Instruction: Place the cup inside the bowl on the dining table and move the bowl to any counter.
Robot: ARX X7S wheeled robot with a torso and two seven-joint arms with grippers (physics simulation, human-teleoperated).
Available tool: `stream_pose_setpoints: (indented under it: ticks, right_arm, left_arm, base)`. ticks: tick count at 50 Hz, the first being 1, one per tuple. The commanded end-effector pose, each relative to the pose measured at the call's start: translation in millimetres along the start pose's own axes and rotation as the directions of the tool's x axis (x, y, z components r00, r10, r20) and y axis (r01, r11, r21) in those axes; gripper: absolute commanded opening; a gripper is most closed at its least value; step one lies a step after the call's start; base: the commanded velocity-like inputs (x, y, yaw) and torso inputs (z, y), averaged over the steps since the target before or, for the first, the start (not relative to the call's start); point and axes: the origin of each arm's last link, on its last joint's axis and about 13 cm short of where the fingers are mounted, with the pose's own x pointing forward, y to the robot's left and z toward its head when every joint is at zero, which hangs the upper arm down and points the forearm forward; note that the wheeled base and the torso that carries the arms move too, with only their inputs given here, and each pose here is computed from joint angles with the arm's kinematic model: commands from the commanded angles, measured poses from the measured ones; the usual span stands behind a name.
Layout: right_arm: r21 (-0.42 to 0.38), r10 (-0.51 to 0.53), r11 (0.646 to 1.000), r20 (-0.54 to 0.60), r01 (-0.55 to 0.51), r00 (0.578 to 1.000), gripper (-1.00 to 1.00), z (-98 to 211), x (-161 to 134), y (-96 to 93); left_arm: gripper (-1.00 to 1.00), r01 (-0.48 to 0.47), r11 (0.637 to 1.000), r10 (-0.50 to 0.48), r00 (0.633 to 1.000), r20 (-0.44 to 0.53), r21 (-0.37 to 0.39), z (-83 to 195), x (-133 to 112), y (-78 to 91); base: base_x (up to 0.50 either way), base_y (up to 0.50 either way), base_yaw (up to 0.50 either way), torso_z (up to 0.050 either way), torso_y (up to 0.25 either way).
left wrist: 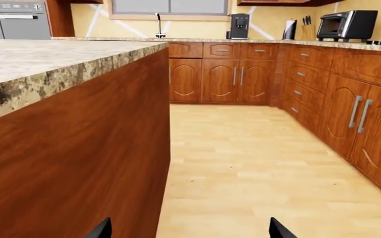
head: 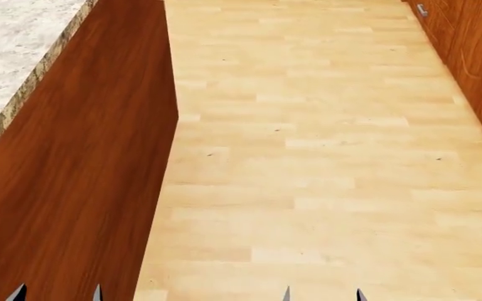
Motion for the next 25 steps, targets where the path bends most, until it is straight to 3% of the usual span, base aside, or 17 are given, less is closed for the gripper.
stream_pose_setpoints:
  ticks: [1, 8, 15, 25]
  right_arm:
    - [0.002, -0.001, 1.000, 0.001, 0.001, 1.000, 1.00, 0.1, 0.1, -0.1]
    - [-0.001, 0.002, 1.000, 0.003, -0.002, 1.000, 1.00, 0.0, 0.1, -0.1]
    - [-0.003, 0.013, 1.000, 0.008, -0.013, 1.000, 1.00, 0.5, 0.0, 0.3]
    - [-0.002, 0.008, 1.000, 0.010, -0.008, 1.000, 1.00, 1.1, 0.7, 0.0]
  left_arm:
    - [1.00, -0.001, 1.000, 0.001, 1.000, 0.000, 0.001, 0.0, 0.0, -0.1]
    - [1.00, -0.001, 1.000, 0.001, 1.000, 0.001, 0.000, 0.1, 0.1, -0.8]
    - [1.00, -0.001, 1.000, 0.001, 1.000, 0.000, 0.000, 0.0, 0.2, -0.7]
    - [1.00, -0.001, 1.000, 0.001, 1.000, 0.001, 0.001, 0.2, 0.3, -0.9]
  base:
    - [-0.50, 0.03, 0.00, 0.000, 0.000]
    - [-0.50, 0.09, 0.00, 0.000, 0.000]
    - [-0.42, 0.43, 0.00, 0.000, 0.000]
    - [-0.10, 0.50, 0.00, 0.000, 0.000]
